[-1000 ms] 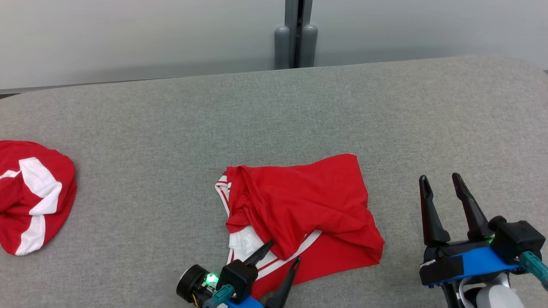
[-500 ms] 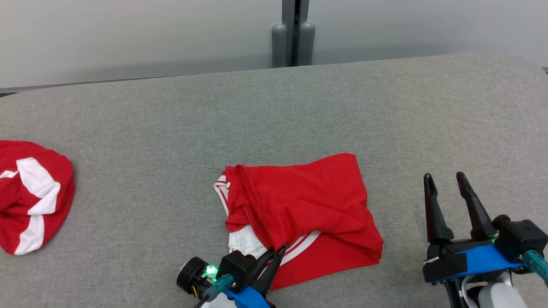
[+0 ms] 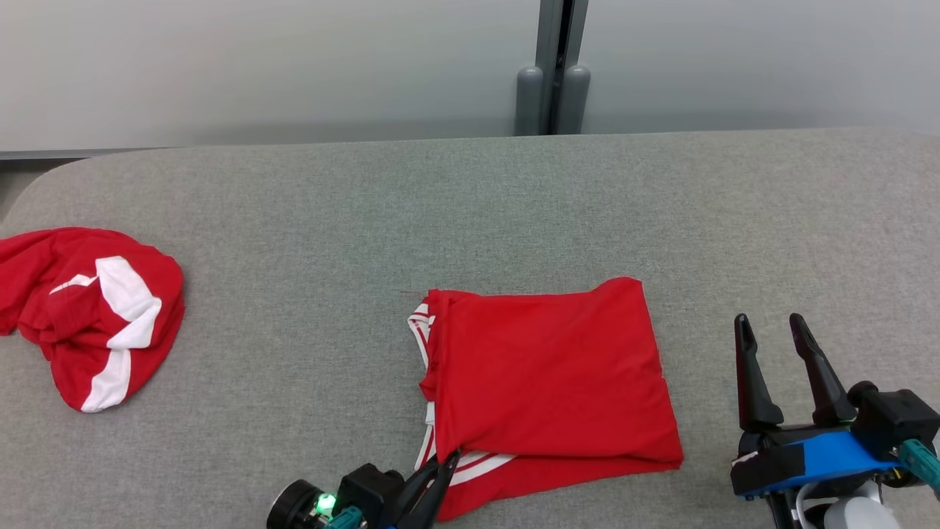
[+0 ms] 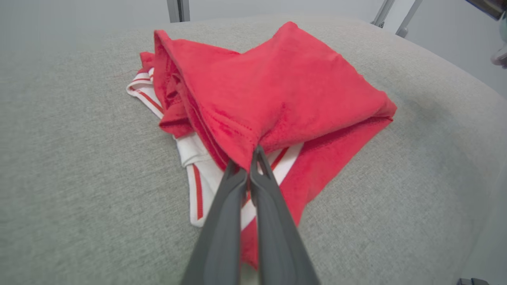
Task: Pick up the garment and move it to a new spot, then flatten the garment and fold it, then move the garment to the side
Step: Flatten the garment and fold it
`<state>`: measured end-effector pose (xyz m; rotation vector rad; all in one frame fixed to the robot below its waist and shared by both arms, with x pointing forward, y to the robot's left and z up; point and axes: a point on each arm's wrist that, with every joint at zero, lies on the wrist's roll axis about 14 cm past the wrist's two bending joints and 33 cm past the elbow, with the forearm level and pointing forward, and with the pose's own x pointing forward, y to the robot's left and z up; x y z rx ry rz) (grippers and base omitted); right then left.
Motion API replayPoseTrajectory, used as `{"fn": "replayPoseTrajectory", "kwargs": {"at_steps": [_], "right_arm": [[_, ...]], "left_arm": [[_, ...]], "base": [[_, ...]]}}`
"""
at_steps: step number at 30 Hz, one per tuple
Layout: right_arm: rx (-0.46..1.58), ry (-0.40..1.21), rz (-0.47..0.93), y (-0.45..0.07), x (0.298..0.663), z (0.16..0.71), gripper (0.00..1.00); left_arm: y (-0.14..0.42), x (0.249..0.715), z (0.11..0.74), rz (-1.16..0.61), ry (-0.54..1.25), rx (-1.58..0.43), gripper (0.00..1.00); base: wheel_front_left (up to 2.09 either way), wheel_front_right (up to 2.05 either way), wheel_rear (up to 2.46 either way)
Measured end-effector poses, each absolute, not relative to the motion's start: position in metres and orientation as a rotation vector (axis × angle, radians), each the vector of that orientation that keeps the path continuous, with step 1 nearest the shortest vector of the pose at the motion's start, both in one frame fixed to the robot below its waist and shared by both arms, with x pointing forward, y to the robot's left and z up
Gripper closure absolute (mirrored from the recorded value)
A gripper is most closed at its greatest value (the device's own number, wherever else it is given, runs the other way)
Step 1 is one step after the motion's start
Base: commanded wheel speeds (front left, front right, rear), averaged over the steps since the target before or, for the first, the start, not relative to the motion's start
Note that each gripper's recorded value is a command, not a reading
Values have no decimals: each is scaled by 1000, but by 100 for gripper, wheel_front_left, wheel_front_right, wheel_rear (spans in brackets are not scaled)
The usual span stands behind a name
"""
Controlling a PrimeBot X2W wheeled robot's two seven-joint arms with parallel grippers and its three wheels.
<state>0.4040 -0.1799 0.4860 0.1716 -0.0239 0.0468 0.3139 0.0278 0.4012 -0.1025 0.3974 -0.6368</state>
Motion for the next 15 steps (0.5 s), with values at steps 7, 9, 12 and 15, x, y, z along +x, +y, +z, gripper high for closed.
{"fn": "replayPoseTrajectory", "kwargs": {"at_steps": [7, 9, 12, 15], "right_arm": [[173, -10, 50, -178, 404, 481, 0], [172, -8, 49, -178, 403, 481, 0], [167, -10, 45, -180, 402, 482, 0], [156, -19, 44, -181, 401, 485, 0]], "left_arm": [[28, 304, 399, -626, 430, -137, 0], [25, 305, 403, -627, 412, -146, 0], [22, 311, 417, -620, 350, -169, 0], [29, 322, 431, -572, 294, -221, 0]], "base": [[0, 0, 0], [0, 0, 0], [0, 0, 0], [0, 0, 0]]}}
